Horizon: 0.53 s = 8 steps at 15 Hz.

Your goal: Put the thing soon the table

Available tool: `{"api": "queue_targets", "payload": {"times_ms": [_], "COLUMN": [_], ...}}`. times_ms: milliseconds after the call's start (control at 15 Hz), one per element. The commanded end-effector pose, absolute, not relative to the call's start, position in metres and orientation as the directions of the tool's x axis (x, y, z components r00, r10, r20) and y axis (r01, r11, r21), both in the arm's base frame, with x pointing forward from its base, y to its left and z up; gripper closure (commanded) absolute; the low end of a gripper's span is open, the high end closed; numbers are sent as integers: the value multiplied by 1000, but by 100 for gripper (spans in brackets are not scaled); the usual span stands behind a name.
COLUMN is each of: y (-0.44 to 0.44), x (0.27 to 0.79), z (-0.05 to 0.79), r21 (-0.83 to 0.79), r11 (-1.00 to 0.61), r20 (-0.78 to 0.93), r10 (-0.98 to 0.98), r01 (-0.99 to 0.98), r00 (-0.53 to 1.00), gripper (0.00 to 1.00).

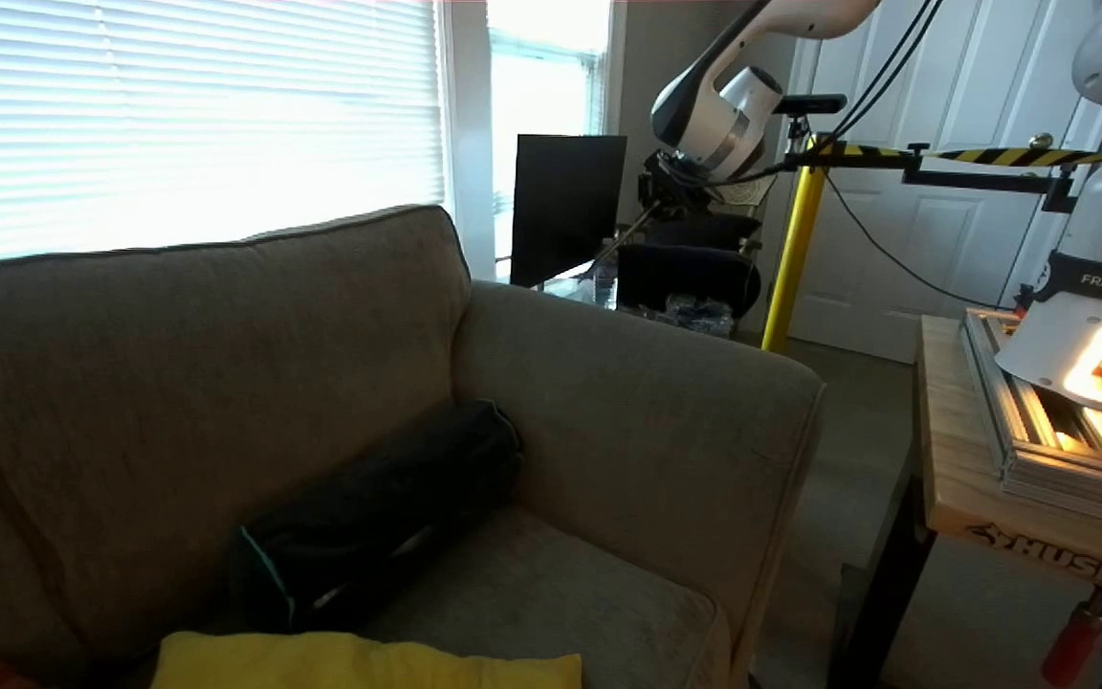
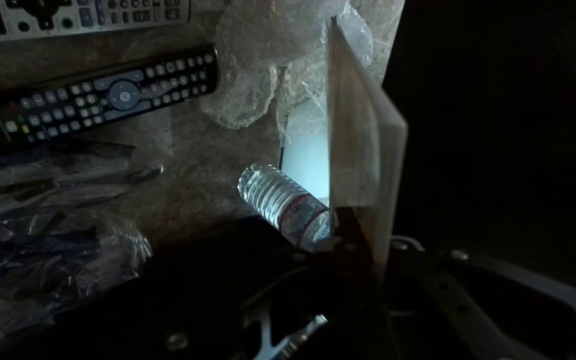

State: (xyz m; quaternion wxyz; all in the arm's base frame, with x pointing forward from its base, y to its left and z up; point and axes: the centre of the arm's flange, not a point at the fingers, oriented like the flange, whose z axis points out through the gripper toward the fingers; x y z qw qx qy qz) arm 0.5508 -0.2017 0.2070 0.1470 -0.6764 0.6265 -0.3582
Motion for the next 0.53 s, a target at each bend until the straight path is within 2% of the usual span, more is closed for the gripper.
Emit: {"api": "queue_targets", "payload": {"times_ms": [0, 467], "y": [-220, -222], "x": [522, 473], "z": [122, -3], "r21": [-691, -720], "r11": [-164, -86], "r20": [262, 166], "r10": [-965, -985], "r01": [-704, -689], "r00": [-33, -50], "gripper": [99, 99]}}
